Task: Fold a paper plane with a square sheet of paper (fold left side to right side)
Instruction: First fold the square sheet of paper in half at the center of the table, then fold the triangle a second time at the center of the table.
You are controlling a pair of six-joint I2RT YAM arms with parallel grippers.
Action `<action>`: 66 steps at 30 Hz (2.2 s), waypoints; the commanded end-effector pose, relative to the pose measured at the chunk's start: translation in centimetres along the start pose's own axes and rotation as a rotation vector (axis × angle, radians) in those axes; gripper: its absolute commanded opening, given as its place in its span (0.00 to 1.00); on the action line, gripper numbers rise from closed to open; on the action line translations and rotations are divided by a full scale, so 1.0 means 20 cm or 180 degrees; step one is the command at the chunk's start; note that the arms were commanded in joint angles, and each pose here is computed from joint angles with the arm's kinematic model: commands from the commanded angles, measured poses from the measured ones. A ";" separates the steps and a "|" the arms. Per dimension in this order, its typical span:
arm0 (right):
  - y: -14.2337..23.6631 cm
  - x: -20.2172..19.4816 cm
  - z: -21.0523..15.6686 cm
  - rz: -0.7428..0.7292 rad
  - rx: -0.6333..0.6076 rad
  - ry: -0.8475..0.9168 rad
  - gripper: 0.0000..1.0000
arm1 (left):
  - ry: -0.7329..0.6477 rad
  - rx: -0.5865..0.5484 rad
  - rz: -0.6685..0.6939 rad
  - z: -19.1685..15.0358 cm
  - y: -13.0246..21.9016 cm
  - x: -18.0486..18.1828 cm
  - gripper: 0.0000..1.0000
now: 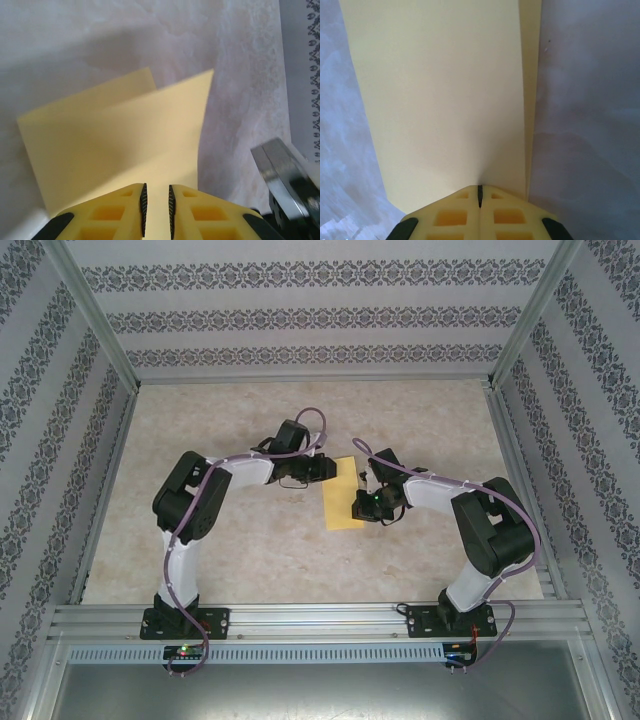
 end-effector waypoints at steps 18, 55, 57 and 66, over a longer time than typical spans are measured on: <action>-0.05 -0.18 -0.18 -0.0542 0.0402 -0.0122 0.05 | 0.0043 -0.0218 0.0558 0.11 -0.06 0.26 0.23; 0.23 0.06 0.12 0.0373 -0.0652 -0.0130 0.26 | -0.0001 -0.0179 0.0079 -0.12 0.23 -0.09 0.30; 0.26 0.03 0.14 0.0458 -0.0721 -0.0193 0.31 | 0.0057 -0.0109 0.0080 -0.17 0.20 -0.09 0.30; 0.30 -0.03 0.15 0.0495 -0.0804 -0.0281 0.41 | 0.0133 0.0082 0.0119 -0.24 0.08 -0.02 0.28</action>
Point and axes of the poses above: each hand's point on the last joint's axis, 136 mm out from that joint toward the fingers, its own y axis back along the fingers, its own x axis along the line the jaws close on, z = x × y, the point moved 1 cm from there along y, back along the fingers, and after that the axes turned 2 degrees about y, right-handed, at the moved point
